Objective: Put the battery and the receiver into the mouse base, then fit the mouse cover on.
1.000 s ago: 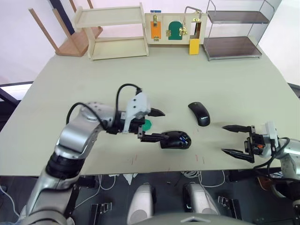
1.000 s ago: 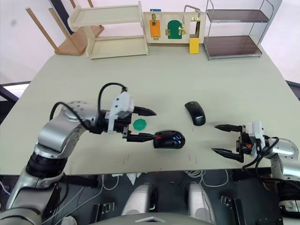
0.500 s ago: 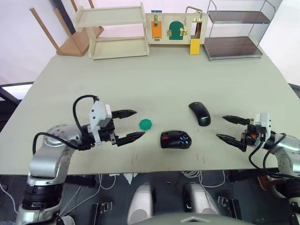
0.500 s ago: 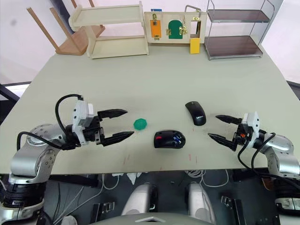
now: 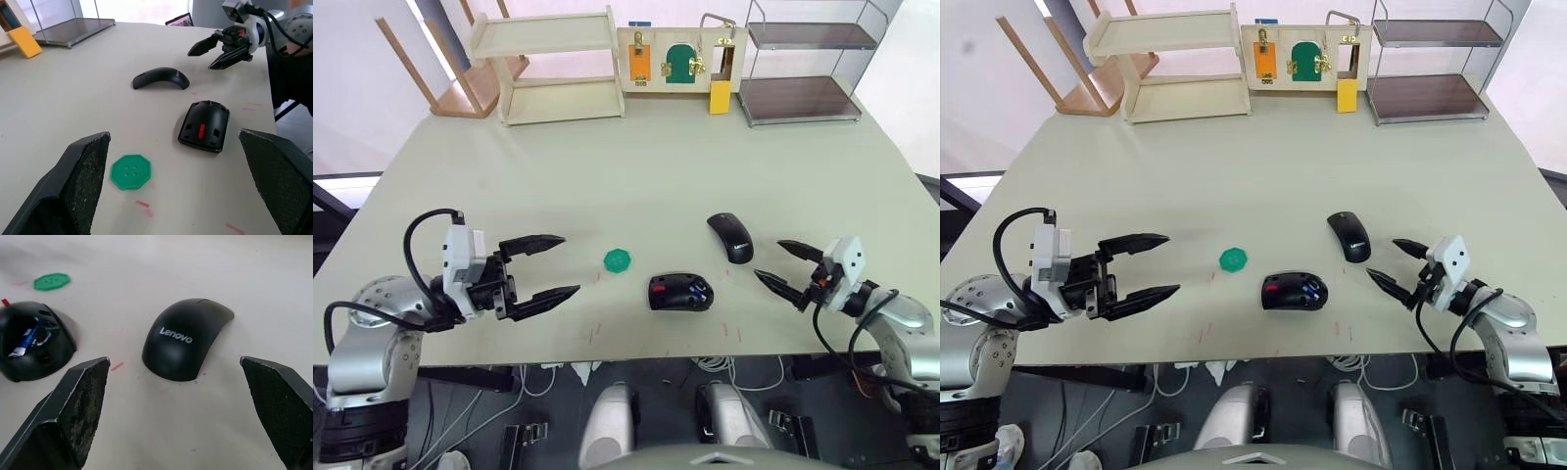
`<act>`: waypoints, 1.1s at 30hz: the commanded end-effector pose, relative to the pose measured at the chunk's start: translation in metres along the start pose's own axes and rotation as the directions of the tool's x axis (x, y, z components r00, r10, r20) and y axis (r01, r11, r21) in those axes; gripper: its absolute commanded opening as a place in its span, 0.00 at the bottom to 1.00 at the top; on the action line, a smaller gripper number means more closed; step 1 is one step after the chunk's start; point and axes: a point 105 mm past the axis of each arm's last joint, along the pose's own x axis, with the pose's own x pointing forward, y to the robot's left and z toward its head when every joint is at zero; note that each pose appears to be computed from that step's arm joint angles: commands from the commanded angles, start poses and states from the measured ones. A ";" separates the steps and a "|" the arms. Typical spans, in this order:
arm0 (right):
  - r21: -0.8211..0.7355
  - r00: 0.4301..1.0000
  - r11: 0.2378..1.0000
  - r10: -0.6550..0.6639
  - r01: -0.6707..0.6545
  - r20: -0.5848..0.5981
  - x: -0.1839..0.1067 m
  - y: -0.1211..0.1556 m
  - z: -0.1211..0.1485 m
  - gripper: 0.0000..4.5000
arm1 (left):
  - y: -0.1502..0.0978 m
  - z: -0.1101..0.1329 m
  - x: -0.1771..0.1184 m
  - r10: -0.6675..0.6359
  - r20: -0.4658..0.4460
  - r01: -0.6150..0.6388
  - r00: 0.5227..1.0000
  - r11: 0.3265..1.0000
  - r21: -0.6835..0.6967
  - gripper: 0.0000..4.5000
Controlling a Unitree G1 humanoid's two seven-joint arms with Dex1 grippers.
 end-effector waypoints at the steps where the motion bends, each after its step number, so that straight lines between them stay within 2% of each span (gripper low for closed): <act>1: -0.043 1.000 0.999 -0.025 0.026 0.011 0.006 0.007 0.014 1.00 | 0.004 0.004 -0.009 0.039 0.023 -0.040 0.999 0.998 0.043 0.99; 8: -0.075 0.991 0.989 -0.129 0.126 -0.034 0.014 0.008 0.014 1.00 | -0.004 -0.005 -0.019 -0.002 0.002 0.002 1.000 1.000 0.026 0.99; 16: -0.003 0.975 0.976 -0.216 0.217 -0.050 0.032 0.011 0.017 1.00 | -0.005 -0.005 -0.020 -0.019 0.010 0.019 1.000 0.999 0.029 0.99; 21: 0.048 0.945 0.945 -0.319 0.323 -0.074 0.043 0.006 0.016 1.00 | -0.011 -0.005 -0.017 -0.028 0.029 0.028 0.999 0.999 0.017 0.99; 25: 0.075 0.931 0.931 -0.346 0.356 -0.117 0.049 0.009 0.013 1.00 | -0.007 -0.003 -0.018 -0.010 0.042 0.009 0.999 1.000 0.014 0.99; 33: 0.118 0.915 0.908 -0.390 0.401 -0.106 0.058 0.011 0.021 1.00 | -0.008 -0.004 -0.016 -0.023 0.049 0.022 0.999 1.000 0.006 0.99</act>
